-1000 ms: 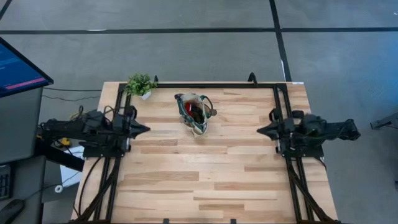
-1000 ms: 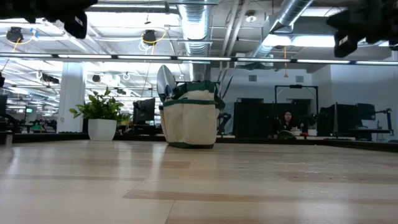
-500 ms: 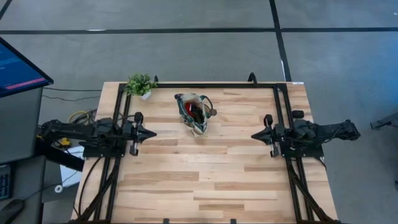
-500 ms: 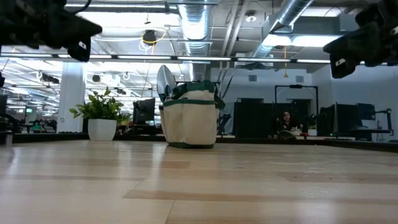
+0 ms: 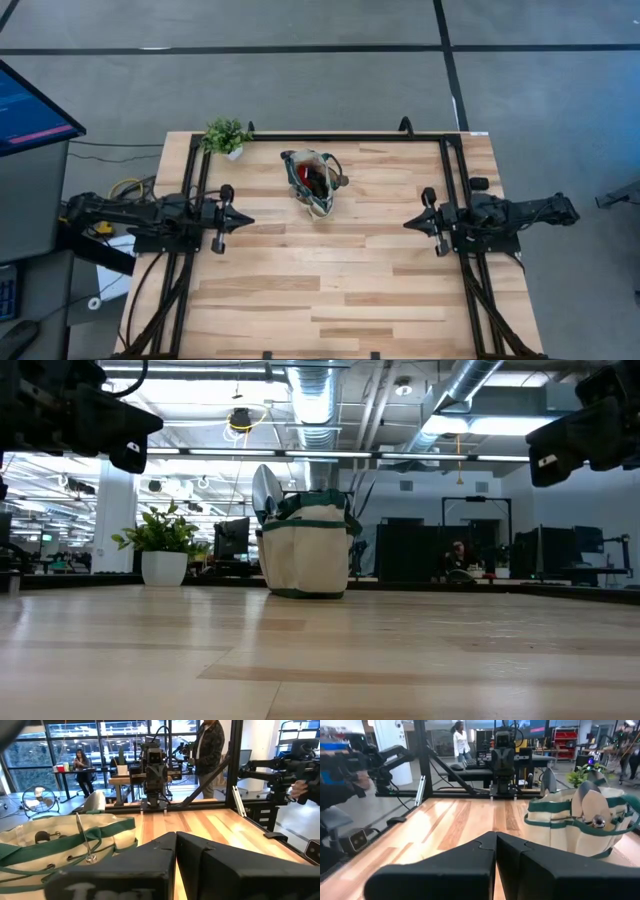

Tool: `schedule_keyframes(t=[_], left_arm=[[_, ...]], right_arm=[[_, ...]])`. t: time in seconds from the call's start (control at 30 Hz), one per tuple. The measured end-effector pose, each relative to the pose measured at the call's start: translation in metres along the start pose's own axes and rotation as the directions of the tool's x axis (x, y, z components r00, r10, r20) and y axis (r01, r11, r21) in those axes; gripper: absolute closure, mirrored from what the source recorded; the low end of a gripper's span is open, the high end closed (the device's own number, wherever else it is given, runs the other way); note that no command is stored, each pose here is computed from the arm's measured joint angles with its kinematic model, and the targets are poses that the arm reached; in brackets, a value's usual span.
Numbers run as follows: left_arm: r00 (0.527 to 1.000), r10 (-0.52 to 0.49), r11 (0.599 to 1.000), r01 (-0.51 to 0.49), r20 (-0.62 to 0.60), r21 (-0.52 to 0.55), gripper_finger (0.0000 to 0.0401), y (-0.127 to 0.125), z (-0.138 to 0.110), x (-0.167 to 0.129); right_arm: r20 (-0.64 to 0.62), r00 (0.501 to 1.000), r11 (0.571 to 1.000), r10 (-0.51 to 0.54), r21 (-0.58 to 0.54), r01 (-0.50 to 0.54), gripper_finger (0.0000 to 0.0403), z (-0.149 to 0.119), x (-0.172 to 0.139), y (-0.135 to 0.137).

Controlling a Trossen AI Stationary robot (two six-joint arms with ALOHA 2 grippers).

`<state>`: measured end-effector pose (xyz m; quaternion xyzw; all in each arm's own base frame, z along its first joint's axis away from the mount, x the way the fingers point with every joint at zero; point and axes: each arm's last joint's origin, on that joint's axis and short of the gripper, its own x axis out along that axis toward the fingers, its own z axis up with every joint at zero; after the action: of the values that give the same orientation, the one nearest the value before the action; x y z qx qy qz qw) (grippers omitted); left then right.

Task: Pick & Place Garden tools in Gardening bag
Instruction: Return to Home Position

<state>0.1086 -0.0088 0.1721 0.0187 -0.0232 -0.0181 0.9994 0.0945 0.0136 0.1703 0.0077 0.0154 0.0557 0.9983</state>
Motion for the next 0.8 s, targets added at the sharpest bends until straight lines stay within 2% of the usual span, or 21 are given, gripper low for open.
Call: schedule_keyframes(t=[0.8], left_arm=[[1.0, 0.001, 1.0, -0.001, 0.013, -0.002, 0.04, 0.0001, 0.0013, -0.0001]], right_arm=[[-0.002, 1.0, 1.0, -0.003, 0.001, 0.003, 0.0403, -0.0003, 0.0001, -0.0001]])
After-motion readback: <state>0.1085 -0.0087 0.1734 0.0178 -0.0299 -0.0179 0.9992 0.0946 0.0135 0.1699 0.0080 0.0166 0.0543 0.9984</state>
